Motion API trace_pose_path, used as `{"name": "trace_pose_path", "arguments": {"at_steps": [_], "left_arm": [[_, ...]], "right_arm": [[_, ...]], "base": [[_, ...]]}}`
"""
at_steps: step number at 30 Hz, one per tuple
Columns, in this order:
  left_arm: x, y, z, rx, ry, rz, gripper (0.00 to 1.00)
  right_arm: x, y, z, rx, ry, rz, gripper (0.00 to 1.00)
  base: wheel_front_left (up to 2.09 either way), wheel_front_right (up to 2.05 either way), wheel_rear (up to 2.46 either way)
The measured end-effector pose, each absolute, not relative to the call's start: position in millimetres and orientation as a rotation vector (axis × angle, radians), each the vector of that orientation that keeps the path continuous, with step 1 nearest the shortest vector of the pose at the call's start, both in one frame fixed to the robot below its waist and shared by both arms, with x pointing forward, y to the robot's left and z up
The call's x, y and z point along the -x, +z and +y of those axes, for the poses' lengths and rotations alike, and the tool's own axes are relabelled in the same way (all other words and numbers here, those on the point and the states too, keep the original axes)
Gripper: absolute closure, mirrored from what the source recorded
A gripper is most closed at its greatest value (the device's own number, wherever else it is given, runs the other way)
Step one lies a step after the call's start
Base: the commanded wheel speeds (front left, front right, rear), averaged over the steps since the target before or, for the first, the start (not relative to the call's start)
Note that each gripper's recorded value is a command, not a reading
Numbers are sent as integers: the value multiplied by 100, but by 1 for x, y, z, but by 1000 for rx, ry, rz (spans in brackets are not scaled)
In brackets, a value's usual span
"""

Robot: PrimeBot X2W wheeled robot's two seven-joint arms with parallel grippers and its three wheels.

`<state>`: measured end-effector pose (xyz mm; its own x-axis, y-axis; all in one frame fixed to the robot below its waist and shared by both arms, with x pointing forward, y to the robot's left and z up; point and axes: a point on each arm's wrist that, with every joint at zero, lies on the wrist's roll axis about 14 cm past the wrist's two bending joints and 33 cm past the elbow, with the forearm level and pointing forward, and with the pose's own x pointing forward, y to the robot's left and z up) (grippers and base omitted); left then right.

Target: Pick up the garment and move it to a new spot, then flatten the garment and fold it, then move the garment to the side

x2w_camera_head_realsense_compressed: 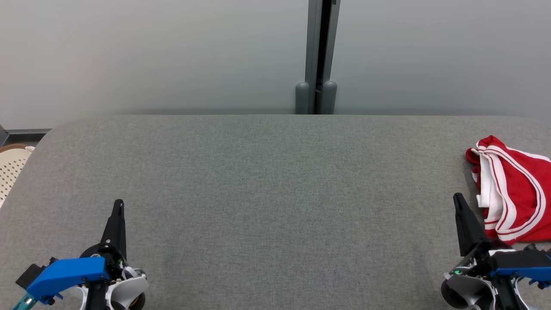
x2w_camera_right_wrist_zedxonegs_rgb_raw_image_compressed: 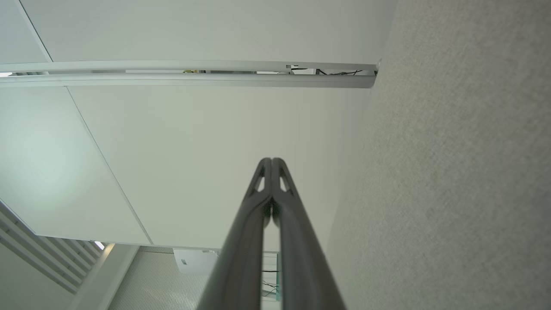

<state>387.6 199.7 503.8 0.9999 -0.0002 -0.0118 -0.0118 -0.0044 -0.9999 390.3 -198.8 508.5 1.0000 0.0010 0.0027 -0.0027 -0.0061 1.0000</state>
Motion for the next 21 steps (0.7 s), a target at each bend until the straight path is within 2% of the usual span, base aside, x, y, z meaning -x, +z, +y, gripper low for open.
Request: {"name": "trace_pose_path", "arguments": {"at_steps": [21], "left_arm": [[-388, 504, 200, 1575, 9, 9, 100]], "right_arm": [[-390, 508, -199, -1577, 3, -1, 100]], "base": [[0, 0, 0]]}}
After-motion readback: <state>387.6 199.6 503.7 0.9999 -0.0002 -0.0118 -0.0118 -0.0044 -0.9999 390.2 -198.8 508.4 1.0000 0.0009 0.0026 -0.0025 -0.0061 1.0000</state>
